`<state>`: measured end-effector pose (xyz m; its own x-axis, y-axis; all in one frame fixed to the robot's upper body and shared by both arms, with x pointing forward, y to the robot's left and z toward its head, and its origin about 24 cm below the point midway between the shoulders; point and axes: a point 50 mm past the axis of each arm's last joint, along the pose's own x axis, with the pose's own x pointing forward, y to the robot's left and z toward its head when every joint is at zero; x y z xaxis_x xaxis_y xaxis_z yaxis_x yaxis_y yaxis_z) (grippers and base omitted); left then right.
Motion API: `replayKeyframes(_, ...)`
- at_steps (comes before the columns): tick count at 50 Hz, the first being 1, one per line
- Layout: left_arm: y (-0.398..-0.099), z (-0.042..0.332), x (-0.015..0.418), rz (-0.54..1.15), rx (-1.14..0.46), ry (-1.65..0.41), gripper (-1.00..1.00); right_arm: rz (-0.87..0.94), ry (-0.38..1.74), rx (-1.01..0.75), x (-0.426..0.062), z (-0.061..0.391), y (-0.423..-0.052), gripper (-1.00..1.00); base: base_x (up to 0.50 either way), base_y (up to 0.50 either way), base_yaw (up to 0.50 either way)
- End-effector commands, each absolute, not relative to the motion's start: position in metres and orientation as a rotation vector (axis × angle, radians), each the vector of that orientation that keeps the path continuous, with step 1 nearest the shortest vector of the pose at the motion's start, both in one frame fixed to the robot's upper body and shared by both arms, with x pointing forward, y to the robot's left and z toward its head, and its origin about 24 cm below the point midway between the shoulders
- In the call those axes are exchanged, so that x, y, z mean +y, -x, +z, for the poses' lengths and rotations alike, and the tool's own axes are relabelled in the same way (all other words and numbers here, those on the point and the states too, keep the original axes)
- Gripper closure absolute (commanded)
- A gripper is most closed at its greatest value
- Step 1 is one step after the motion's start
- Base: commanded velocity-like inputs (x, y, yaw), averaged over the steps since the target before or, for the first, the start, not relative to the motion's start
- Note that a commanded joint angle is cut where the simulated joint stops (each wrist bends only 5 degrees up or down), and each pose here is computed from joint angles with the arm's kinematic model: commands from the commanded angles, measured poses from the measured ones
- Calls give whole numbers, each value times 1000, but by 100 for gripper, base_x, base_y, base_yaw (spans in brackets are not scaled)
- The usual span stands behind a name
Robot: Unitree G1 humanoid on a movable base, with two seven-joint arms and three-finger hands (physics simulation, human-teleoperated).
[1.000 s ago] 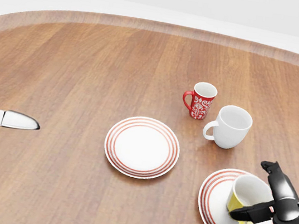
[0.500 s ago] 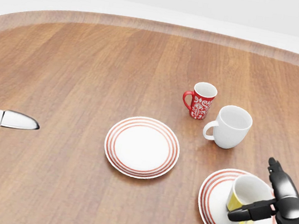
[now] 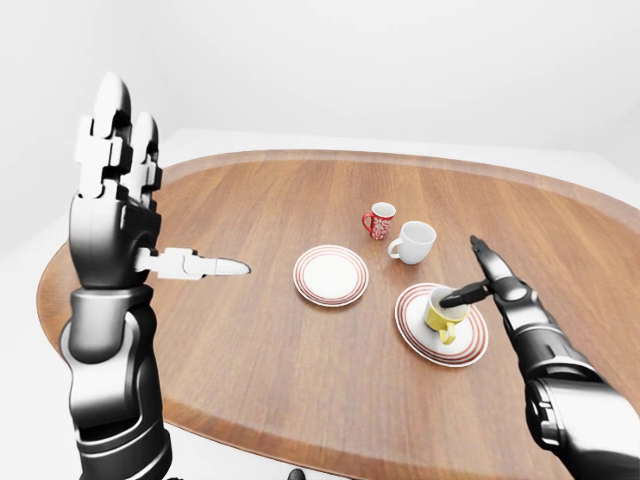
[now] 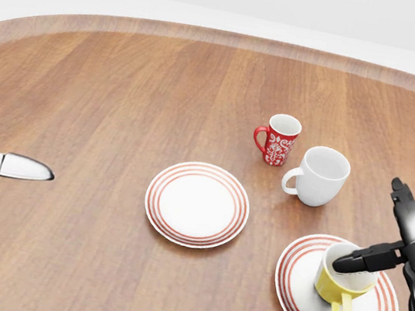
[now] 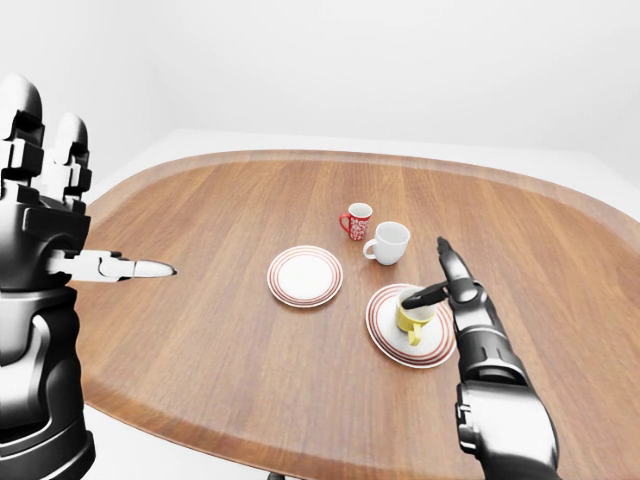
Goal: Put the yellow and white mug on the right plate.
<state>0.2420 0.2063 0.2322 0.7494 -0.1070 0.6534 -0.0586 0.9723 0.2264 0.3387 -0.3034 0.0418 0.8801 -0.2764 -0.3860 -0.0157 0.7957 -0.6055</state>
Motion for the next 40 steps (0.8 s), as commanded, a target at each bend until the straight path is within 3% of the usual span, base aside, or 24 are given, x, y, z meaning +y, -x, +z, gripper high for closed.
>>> replayKeyframes(1,-238,237,204,-32,-753,-241,-100,-127,675,363,-298,75,-346,-100,0,0,0)
replayKeyframes(15,-224,248,194,-66,-835,-236,-100,54,795,-59,-248,157,-328,-100,0,0,0)
replayKeyframes(27,-213,258,189,-82,-903,-232,-100,200,986,-523,-194,255,-269,-100,0,0,0)
replayKeyframes(40,-209,260,187,-90,-925,-226,-100,179,1177,-873,-159,307,-213,-100,0,0,0)
